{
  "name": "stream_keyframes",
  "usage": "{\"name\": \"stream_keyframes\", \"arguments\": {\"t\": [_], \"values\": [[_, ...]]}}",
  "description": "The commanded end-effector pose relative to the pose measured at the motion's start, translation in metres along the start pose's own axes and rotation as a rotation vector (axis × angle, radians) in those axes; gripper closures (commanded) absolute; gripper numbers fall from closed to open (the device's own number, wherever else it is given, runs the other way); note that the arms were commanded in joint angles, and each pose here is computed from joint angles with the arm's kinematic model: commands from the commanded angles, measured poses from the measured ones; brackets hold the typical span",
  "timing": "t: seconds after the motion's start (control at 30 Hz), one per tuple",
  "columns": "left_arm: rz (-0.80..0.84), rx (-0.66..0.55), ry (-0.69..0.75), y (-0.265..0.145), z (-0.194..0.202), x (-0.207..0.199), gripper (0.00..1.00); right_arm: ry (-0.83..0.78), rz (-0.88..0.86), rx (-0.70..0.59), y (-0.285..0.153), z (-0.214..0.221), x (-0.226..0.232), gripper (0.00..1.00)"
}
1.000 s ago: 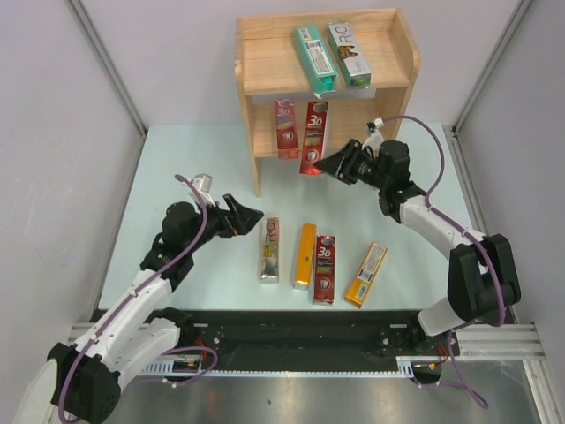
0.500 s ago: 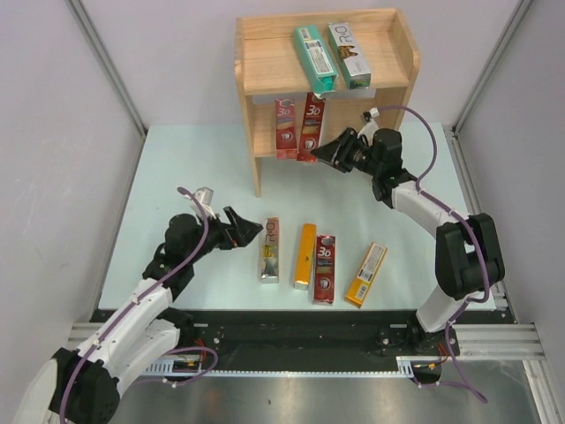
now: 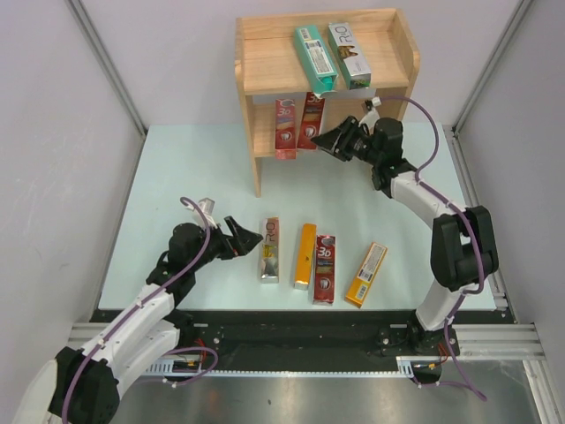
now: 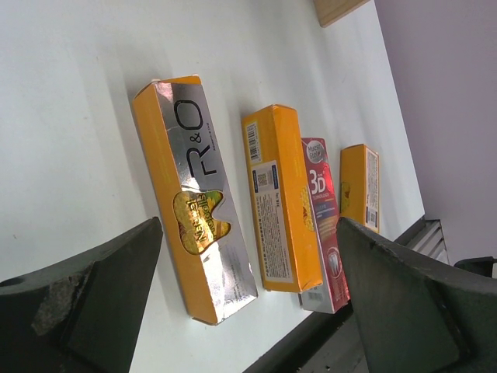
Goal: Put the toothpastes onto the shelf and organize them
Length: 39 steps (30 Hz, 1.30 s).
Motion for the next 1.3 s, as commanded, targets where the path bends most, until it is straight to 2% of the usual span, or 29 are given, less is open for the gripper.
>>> {"name": "stream_keyframes", "arguments": {"t": [0.0,0.33,0.67,1.0,1.27], "values": [[0.036,-0.024,-0.002,-0.001,-0.003,-0.004,0.00,-0.019,-0.082,0.003,0.011,-0.010,0.016,0.56],[0.026,-0.013,-0.006,0.000,0.000,-0.001,0.00,-0.017,-0.034,0.029,0.011,-0.003,0.013,0.30],[0.019,-0.006,-0.009,0.001,0.002,0.001,0.00,-0.179,0.215,-0.100,-0.002,-0.002,0.020,0.01],[0.028,-0.014,-0.002,0.000,0.002,0.000,0.00,-0.175,0.235,-0.137,-0.004,0.001,0.018,0.00],[0.025,0.009,0.065,0.005,-0.010,-0.011,0.00,-0.225,0.269,-0.185,-0.050,0.012,0.034,0.00]]}}
Point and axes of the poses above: each gripper's point midway between its finger pads, its own y axis out along the fingers, its own x axis along the line the jaws close on, z = x × y, the point moved 9 cm from there along -y, back along the fingers, and after that the axes turned 2 degrees about y, right-handed, at the moved point
